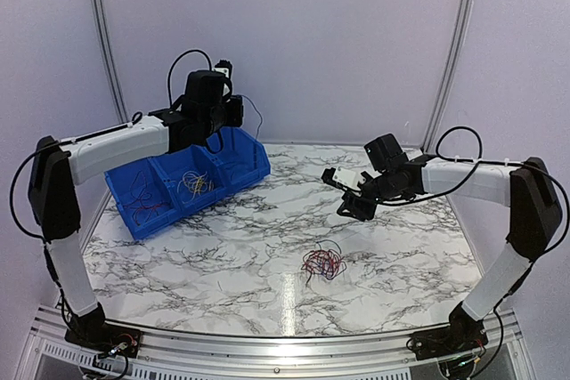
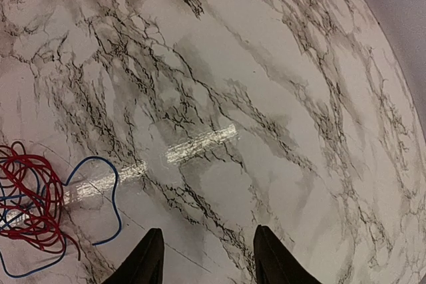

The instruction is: Untangle the cables

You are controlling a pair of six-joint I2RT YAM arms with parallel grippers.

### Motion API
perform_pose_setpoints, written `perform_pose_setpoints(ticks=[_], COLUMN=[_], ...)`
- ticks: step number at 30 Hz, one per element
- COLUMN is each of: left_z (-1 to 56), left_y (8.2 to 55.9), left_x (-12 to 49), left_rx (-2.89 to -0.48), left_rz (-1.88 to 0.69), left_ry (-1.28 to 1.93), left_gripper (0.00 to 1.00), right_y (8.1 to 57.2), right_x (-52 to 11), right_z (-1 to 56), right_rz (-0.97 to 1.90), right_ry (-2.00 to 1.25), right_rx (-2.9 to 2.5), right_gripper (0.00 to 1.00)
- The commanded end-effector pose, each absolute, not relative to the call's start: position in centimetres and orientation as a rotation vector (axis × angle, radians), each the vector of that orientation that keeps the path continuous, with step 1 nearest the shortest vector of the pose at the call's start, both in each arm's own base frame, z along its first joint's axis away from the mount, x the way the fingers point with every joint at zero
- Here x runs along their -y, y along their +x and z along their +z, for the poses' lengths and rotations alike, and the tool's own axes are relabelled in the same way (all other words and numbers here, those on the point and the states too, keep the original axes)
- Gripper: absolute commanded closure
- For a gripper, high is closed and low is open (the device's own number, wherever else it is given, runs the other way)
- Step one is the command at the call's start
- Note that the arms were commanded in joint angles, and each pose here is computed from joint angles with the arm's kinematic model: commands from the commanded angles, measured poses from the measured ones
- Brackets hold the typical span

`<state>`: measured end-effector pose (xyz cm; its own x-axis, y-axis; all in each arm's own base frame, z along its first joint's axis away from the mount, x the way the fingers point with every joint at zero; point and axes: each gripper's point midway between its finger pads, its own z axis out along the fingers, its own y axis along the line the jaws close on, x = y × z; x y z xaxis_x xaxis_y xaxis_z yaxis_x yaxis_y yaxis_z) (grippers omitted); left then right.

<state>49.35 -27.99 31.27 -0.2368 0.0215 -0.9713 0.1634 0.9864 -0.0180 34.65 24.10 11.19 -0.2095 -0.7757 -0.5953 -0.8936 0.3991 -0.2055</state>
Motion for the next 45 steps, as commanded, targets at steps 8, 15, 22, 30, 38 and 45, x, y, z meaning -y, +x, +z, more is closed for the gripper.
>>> perform_pose_setpoints(ticks=[8,15,22,30,38,45], left_z=[25.3,22.0,24.2,25.5,22.5,15.9], left_y=[54.6,55.1,54.0,48.2,34.1,24.0], left_x=[22.9,21.5,21.6,25.3,35.2,41.2], left_rx=[-1.934,-2.019,-2.011,-2.044,-2.084,-2.111], left_rz=[-0.064,-0.088,-0.151,-0.399,-0.516,-0.575], left_ry=[-0.005,-0.026,-0.006,0.079,0.541,0.82], left_gripper=[1.0,0.73,0.55,0.52,0.48,0.49], right_y=[35.3,35.2,35.1,35.1,35.2,35.1], right_x=[-24.1,-24.1,-24.1,-24.1,-24.1,-24.4], right_z=[10.3,10.1,9.8,9.8,9.1,9.3], right_rz=[0.215,0.218,0.223,0.225,0.221,0.252], right_ry=[-1.433,-1.438,-1.447,-1.448,-1.444,-1.434], right_rx=[-2.034,-2.038,-2.043,-2.043,-2.058,-2.054], right_gripper=[0.53,0.53,0.53,0.53,0.53,0.53])
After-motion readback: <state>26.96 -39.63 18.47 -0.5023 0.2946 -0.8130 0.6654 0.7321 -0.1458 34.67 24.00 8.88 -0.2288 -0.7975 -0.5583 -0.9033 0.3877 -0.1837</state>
